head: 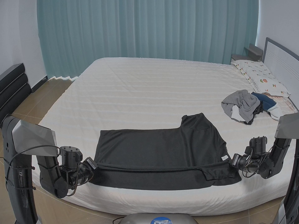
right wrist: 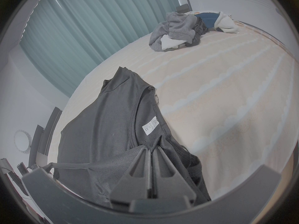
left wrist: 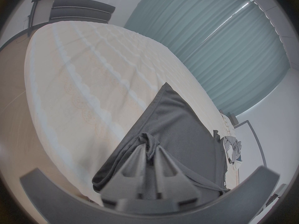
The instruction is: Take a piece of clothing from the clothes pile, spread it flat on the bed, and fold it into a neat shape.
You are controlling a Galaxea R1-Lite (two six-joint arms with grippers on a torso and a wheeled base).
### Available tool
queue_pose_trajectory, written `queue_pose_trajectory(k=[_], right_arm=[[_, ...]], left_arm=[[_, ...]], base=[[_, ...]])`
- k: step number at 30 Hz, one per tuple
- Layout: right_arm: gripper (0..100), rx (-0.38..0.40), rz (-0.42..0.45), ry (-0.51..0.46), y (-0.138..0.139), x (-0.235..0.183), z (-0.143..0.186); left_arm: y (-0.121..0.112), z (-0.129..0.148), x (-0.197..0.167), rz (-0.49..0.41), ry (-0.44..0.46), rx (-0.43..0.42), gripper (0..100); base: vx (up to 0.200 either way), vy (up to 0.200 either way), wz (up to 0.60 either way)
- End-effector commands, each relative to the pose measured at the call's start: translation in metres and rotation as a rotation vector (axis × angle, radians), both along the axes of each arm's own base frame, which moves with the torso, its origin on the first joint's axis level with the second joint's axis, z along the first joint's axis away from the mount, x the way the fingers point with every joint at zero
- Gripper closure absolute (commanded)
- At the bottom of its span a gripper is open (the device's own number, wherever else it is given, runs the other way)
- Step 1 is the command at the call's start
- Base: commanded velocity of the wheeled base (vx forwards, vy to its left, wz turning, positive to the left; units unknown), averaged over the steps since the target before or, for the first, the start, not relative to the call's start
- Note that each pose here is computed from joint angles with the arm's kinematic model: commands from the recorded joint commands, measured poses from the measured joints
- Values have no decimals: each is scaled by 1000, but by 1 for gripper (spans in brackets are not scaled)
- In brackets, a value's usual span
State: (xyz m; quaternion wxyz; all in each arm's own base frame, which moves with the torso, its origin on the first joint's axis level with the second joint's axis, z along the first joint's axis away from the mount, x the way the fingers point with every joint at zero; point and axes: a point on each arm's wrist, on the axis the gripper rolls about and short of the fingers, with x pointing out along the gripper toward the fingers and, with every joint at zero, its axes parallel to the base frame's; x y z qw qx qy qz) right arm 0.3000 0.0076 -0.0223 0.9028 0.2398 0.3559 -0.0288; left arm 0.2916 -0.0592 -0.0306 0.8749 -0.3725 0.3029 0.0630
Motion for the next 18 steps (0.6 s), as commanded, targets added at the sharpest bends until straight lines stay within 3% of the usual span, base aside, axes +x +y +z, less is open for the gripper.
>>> queue_pose_trajectory(k=[1,7,11,14,18], right_arm=[[0,6,3,1,1,1,-3],[0,92,-71,-81,0,0,6],[0,104,-83,-115,-3,-5,15],[0,118,-103,-157,-8,-12,32],[0,215,-150,-179,-6,-21,49]], left_arm=[[0,-4,1,1,7,2,0],[1,-3,3,19,1,-16,0],[3,0,3,55,-2,-49,0],[12,15,3,100,-41,-82,0],[17,42,-1,125,-113,-145,0]], base=[[0,0,0],[0,0,0],[0,0,0],[0,0,0],[0,0,0]])
